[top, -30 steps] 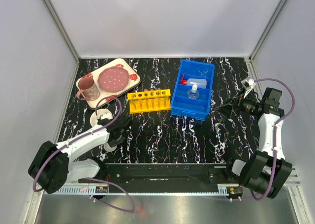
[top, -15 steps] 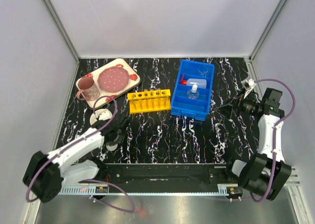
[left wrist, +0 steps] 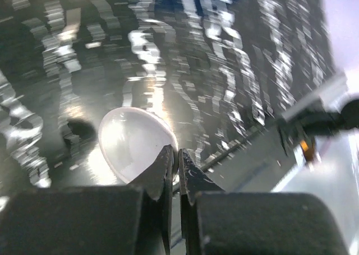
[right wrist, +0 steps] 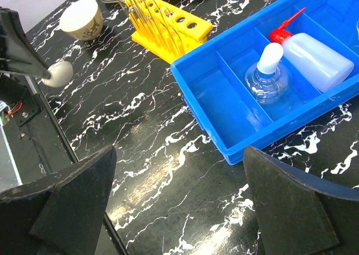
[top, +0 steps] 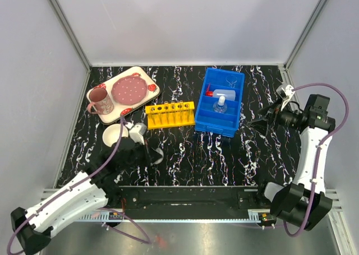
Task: Organize the chemistry lab equipment
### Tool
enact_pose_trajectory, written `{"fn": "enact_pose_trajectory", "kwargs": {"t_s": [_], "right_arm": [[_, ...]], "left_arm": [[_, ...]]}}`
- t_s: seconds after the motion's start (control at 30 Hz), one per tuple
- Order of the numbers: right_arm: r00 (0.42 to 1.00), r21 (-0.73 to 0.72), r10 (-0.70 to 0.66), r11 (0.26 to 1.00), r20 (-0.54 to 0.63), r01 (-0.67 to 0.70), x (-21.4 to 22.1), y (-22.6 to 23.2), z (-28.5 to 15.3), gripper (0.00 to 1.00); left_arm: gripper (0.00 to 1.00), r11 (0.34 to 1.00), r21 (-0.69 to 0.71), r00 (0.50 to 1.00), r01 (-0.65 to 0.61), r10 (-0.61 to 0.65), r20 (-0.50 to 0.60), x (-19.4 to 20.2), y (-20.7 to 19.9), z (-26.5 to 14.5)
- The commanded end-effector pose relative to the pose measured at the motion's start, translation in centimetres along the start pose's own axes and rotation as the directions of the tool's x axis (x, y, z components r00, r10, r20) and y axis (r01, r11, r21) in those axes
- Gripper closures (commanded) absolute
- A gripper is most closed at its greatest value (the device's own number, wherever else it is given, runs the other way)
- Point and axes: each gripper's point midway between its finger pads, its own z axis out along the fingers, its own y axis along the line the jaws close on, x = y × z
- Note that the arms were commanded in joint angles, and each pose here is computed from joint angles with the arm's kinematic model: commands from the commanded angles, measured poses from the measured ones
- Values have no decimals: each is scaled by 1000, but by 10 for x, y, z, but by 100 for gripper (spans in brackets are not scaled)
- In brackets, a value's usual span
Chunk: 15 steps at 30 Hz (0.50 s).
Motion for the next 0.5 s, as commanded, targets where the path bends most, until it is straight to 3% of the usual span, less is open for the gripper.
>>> {"fn": "enact_pose_trajectory", "kwargs": {"t_s": [0.0, 0.07, 0.13, 0.17, 0.23, 0.27, 0.33, 0.37, 0.43, 0.47], "right_arm": [[997, -32, -8, 999, -83, 5, -1, 19, -11, 0], [993, -37, 37, 998, -111, -41, 1, 27, -14, 0], [988, -14, 53, 998, -144, -56, -1, 29, -19, 0], [986, -1, 63, 998, -154, -64, -3, 30, -21, 0], [980, 21, 65, 998, -187, -62, -5, 35, -26, 0], [978, 27, 64, 998, -197, -60, -8, 37, -27, 0], [966, 25, 104, 995, -237, -101, -4, 42, -28, 0], [962, 19, 113, 993, -249, -112, -5, 45, -28, 0], [943, 8, 161, 986, -292, -166, 2, 50, -27, 0], [935, -11, 167, 984, -313, -179, 4, 54, -25, 0]], "left_arm": [[100, 825, 446, 937, -347, 324, 130, -3, -100, -15], [100, 769, 479, 904, -424, 391, 172, 0, -118, -13], [100, 658, 493, 817, -569, 519, 251, 4, -146, -10], [100, 564, 470, 727, -679, 601, 331, 3, -164, -15], [100, 450, 427, 607, -784, 698, 379, 9, -182, -1], [100, 334, 364, 479, -870, 749, 459, 4, -200, -4], [100, 216, 311, 348, -925, 810, 473, 13, -211, 13], [100, 147, 238, 253, -960, 821, 512, 5, -225, 12], [100, 58, 195, 154, -979, 840, 521, 10, -234, 26], [100, -14, 140, 68, -990, 823, 565, 8, -249, 24]]}}
